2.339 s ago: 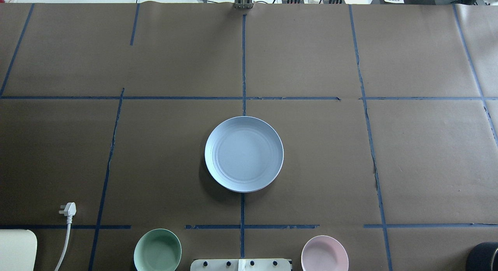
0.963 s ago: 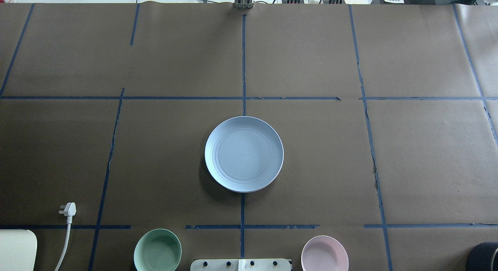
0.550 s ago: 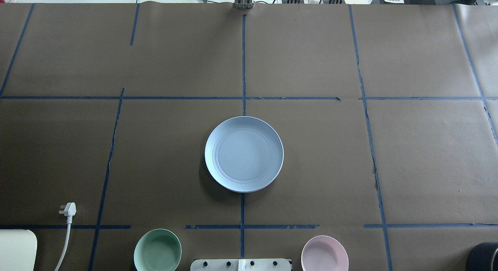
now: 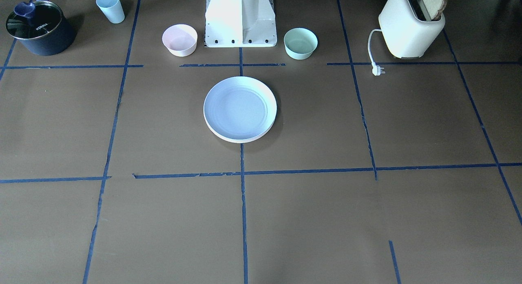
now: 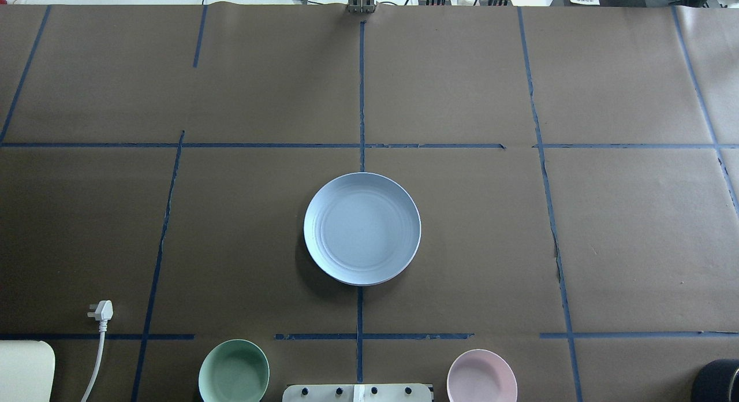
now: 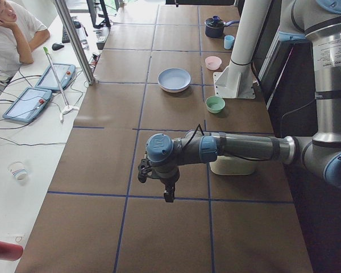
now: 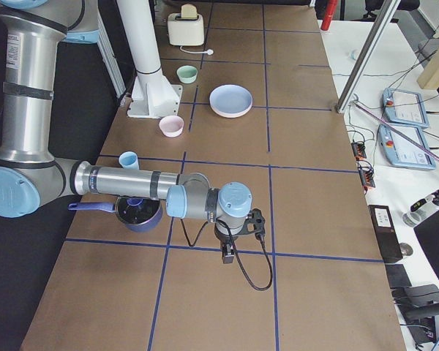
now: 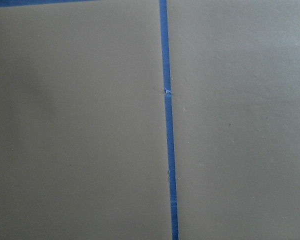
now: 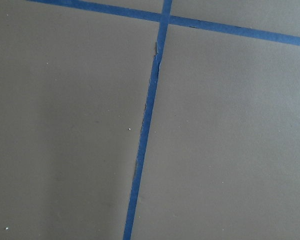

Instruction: Stack three plates with pink and blue

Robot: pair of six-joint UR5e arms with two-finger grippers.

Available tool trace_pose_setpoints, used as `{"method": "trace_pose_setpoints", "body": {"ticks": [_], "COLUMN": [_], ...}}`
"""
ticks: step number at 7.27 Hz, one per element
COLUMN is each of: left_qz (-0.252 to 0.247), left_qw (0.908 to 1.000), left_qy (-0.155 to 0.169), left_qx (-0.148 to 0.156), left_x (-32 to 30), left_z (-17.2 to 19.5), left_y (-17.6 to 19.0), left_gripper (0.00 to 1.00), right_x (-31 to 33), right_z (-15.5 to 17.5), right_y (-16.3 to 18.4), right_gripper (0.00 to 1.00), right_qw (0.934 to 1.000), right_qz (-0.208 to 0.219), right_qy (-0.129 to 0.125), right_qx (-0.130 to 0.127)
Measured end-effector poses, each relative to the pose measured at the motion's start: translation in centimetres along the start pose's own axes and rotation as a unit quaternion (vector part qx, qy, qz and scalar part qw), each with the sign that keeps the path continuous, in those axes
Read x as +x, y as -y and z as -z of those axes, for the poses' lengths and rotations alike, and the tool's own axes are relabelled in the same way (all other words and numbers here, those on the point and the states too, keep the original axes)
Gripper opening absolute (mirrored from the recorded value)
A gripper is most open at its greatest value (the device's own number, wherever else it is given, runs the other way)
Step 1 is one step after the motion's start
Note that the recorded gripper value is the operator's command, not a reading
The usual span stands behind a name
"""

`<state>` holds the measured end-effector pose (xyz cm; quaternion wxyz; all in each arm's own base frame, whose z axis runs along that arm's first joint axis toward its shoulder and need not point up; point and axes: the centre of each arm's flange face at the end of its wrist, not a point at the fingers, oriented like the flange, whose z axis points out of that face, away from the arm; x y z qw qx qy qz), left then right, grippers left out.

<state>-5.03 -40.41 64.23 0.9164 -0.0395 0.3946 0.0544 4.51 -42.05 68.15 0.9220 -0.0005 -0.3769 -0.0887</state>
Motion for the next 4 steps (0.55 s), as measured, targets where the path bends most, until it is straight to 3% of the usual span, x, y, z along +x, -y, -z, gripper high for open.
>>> {"method": "trace_pose_setpoints", "body": {"ticks": [4], "left_qz": [0.0], "left_qw": [1.0], "left_qy": [0.0], "left_qx": [0.0], "left_x": [-0.04], "left_z": [-0.04], "left_y": [-0.01], "left_gripper": [1.0], "right_x": [-0.11], "right_z": [0.11], "right_y": [0.1], "right_gripper": [1.0], "right_qw": [1.0], "right_qz": [0.001], "right_qy": [0.0], "right_qx": [0.001]}}
